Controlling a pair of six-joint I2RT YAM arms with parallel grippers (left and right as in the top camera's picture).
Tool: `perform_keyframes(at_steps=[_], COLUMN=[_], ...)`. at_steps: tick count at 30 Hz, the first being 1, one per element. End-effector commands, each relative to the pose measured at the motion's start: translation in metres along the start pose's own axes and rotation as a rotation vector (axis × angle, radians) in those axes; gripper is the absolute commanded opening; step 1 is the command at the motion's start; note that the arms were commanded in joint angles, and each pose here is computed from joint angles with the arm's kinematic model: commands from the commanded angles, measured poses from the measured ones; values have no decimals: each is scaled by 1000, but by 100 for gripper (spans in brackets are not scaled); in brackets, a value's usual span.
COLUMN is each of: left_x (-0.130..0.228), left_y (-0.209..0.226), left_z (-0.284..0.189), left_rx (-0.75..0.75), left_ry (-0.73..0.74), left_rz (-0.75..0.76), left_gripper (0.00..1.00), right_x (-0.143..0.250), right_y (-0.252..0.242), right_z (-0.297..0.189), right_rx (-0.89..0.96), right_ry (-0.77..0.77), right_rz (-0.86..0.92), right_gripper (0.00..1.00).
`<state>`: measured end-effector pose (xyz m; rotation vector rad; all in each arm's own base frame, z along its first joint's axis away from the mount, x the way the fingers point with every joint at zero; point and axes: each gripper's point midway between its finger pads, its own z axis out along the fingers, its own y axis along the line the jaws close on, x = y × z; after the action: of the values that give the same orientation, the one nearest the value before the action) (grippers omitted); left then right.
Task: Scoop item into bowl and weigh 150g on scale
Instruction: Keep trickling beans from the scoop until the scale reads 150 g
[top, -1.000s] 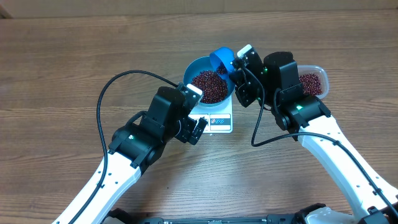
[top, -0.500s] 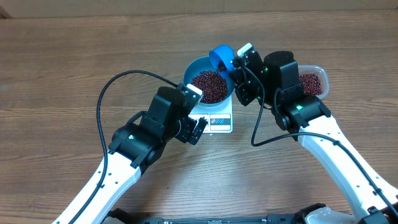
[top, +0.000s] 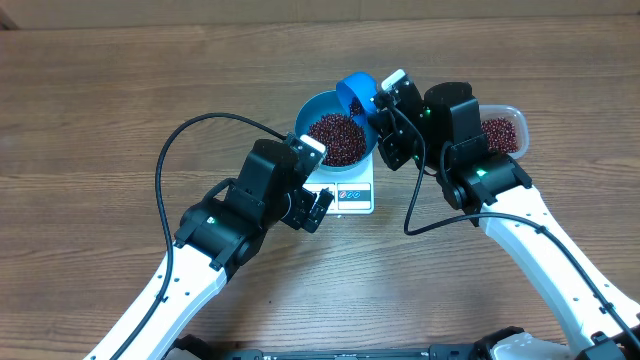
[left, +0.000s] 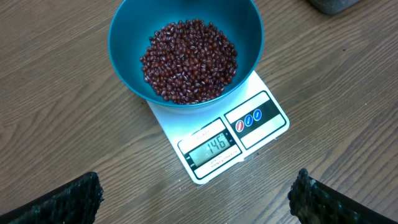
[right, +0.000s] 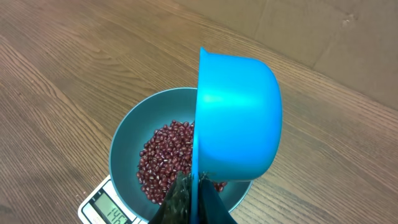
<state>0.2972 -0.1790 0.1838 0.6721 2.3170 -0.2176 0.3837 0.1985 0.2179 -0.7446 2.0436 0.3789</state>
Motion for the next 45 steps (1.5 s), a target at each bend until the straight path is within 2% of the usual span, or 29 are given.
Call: perform_keyframes(at_steps=[1,27,34,40,45], left_x=[1,1,1,1,1], left_y=[-1,-1,-1,-1,-1], left_z=[1,2,1,1,1], left_rx=[12,12,12,12,12], left_ry=[5,5,5,5,5], left_rz=[-16,-16,-16,-16,-16], left_gripper=[100,100,99,100,99], right_x=[-14,-8,-27,-11,-14], right_y=[-5,-4,-7,-5,-5], right_z=[-5,-4,-5,-4,-4], right_rx=[12,10,24,13,15], right_ry=[-34,-10,-84,-22,-33], right_rz=[2,8,-11,5,2], right_gripper=[4,4,4,4,4])
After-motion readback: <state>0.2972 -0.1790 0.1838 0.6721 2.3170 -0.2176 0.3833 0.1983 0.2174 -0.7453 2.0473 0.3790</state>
